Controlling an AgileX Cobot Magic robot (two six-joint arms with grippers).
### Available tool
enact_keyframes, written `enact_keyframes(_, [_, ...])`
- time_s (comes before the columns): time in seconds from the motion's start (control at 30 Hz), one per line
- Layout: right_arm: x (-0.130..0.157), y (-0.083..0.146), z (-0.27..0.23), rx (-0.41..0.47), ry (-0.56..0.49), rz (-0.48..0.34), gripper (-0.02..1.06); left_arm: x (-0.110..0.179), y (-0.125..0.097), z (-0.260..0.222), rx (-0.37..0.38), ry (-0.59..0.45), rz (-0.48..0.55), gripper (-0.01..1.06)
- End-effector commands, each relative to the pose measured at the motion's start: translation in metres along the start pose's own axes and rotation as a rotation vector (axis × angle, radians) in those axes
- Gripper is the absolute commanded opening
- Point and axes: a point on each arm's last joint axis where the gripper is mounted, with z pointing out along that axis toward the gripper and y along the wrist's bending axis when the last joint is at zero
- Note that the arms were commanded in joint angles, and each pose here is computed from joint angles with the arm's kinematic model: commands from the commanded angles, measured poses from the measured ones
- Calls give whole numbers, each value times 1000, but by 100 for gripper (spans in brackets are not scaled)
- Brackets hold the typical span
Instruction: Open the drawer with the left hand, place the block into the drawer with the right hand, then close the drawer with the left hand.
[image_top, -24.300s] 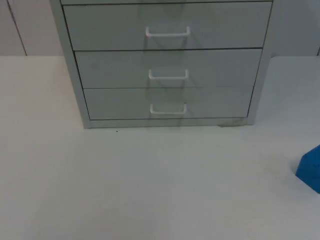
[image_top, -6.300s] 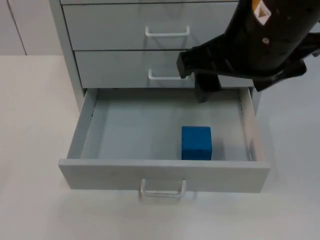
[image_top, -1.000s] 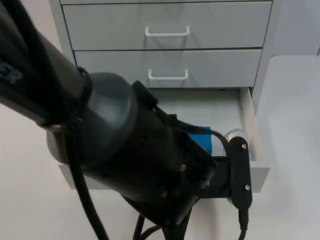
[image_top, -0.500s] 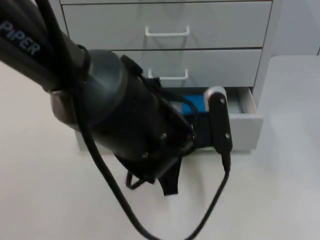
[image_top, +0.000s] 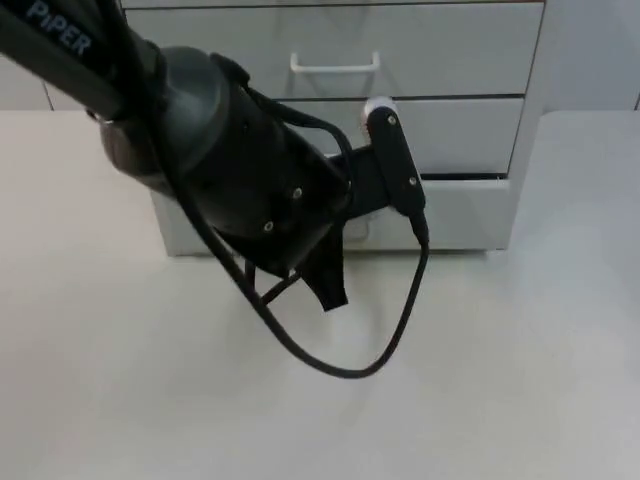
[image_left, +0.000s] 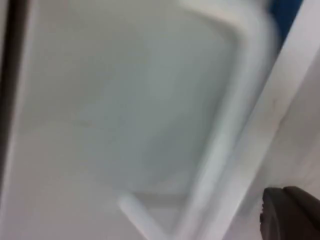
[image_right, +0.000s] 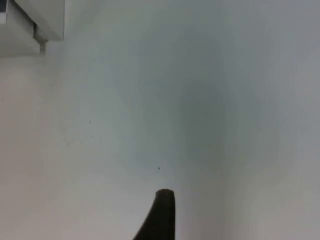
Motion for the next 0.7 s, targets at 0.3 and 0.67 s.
enact_keyframes(0.3, [-1, 0, -1, 1, -20, 2, 77, -4, 27, 16, -110, 19, -58, 0])
enact_keyframes(0.67, [0, 0, -1, -4, -20, -4, 77, -22, -3, -32, 58, 158, -27, 0])
